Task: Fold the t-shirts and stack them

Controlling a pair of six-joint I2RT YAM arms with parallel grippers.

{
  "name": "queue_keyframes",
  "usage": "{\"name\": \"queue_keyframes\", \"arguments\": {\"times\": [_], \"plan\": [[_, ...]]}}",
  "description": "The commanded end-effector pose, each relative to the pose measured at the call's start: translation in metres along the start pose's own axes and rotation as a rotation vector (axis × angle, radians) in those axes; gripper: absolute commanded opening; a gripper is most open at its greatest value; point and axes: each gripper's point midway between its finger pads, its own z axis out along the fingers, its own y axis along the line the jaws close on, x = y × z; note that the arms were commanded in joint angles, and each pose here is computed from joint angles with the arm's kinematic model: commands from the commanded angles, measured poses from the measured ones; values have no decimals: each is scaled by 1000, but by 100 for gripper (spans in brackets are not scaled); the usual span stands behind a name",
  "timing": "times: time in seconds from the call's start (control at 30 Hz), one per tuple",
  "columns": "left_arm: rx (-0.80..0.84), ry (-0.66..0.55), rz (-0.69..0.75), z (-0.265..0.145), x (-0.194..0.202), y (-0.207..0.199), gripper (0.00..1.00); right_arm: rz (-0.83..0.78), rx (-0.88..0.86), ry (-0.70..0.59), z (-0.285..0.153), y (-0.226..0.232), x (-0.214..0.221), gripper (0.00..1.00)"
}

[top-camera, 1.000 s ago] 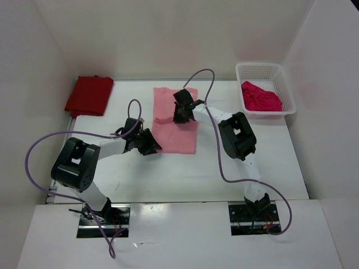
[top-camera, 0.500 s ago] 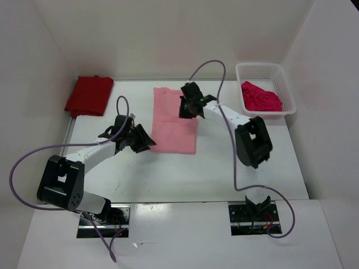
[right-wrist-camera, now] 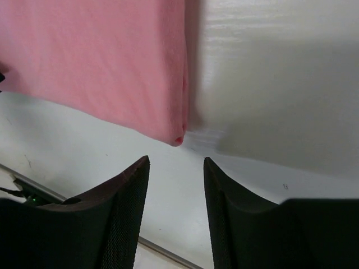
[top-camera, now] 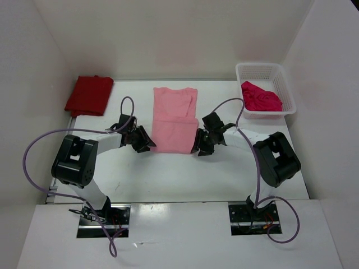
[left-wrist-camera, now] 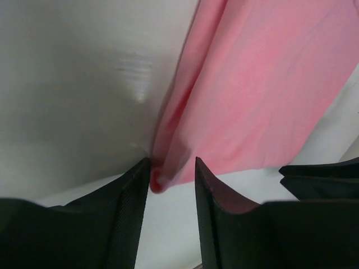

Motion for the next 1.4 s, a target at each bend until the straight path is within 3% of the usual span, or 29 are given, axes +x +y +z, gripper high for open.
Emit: {"name": "queue_keyframes", "arguments": {"times": [0.0, 0.1, 0.23, 0.27, 0.3, 0.5, 0.67, 0.8, 1.03, 1.2, 1.37], "plan": [[-35, 11, 31, 13, -1, 12, 45, 8, -111, -58, -2, 23, -16, 50], [-35, 11, 31, 15, -1, 13, 35, 12, -87, -68, 6, 16, -17, 48], [-57, 3, 28, 12, -2, 16, 23, 22, -86, -66, 17, 14, -18, 39], [-50, -4, 31, 10, -3, 13, 21, 31, -86, -66, 19, 14, -19, 35], [-43, -11, 35, 8, -5, 11, 18, 31, -86, -66, 19, 14, -19, 23], [-58, 4, 49, 3, 1, 15, 3, 28, -65, -57, 18, 12, -19, 1], [-61, 41, 73, -12, 18, 21, 0, 36, -44, -34, -5, 0, 4, 0], [-42, 79, 75, -37, 43, 26, 0, 57, -22, 45, -18, -17, 48, 0], [28, 150, 69, -93, 82, 15, 0, 38, -74, 145, -67, 4, 104, 0], [92, 141, 56, -128, 91, -5, 0, 19, -143, 98, -98, 23, 89, 0], [184, 8, 127, -135, 30, -62, 0, -62, -168, -7, -104, 46, 14, 0]]}}
